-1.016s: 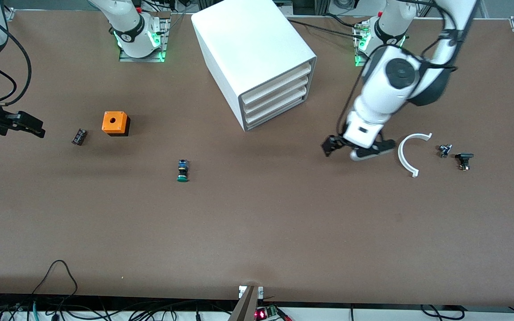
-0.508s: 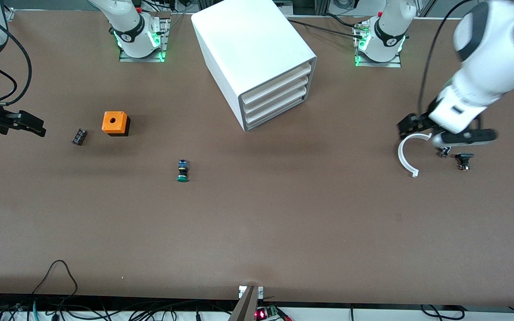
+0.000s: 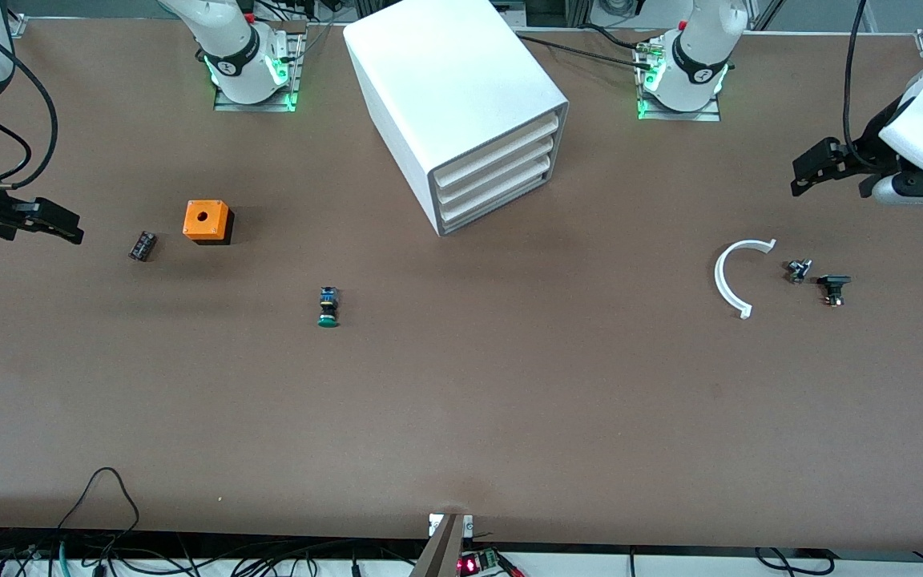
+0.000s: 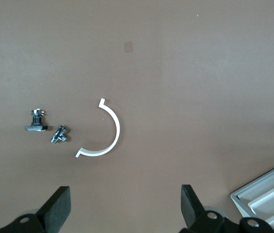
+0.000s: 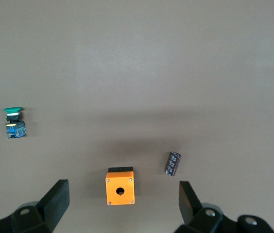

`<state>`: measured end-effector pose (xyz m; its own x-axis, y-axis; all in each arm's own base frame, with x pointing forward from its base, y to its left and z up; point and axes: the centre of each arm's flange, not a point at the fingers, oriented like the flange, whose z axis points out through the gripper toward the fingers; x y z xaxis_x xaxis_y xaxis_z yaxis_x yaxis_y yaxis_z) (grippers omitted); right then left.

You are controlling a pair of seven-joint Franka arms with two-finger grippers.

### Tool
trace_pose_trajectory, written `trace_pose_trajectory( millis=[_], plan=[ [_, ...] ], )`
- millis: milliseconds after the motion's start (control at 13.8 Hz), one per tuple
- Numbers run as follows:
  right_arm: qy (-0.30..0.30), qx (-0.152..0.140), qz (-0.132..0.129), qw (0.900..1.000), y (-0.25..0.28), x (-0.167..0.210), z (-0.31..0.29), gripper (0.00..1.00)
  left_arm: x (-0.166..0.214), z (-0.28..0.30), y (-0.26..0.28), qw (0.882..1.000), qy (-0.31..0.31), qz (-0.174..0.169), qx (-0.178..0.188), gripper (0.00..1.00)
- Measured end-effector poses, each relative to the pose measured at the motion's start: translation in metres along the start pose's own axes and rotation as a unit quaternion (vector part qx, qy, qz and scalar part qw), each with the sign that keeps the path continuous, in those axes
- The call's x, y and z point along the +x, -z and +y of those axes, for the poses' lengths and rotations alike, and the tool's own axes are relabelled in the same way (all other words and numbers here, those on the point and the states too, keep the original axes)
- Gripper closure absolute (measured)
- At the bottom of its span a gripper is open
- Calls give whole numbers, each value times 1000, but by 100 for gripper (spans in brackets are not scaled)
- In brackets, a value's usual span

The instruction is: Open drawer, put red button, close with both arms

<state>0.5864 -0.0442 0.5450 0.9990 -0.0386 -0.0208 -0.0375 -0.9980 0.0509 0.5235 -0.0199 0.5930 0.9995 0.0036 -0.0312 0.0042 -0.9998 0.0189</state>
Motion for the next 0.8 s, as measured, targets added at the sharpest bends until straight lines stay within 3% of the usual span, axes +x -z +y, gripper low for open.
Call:
trace_pose_trajectory(
  millis=[798],
  plan=[
    [0, 0, -1, 1000, 0, 0, 0, 0, 0, -1, 10, 1000, 0, 7, 0, 0]
  ],
)
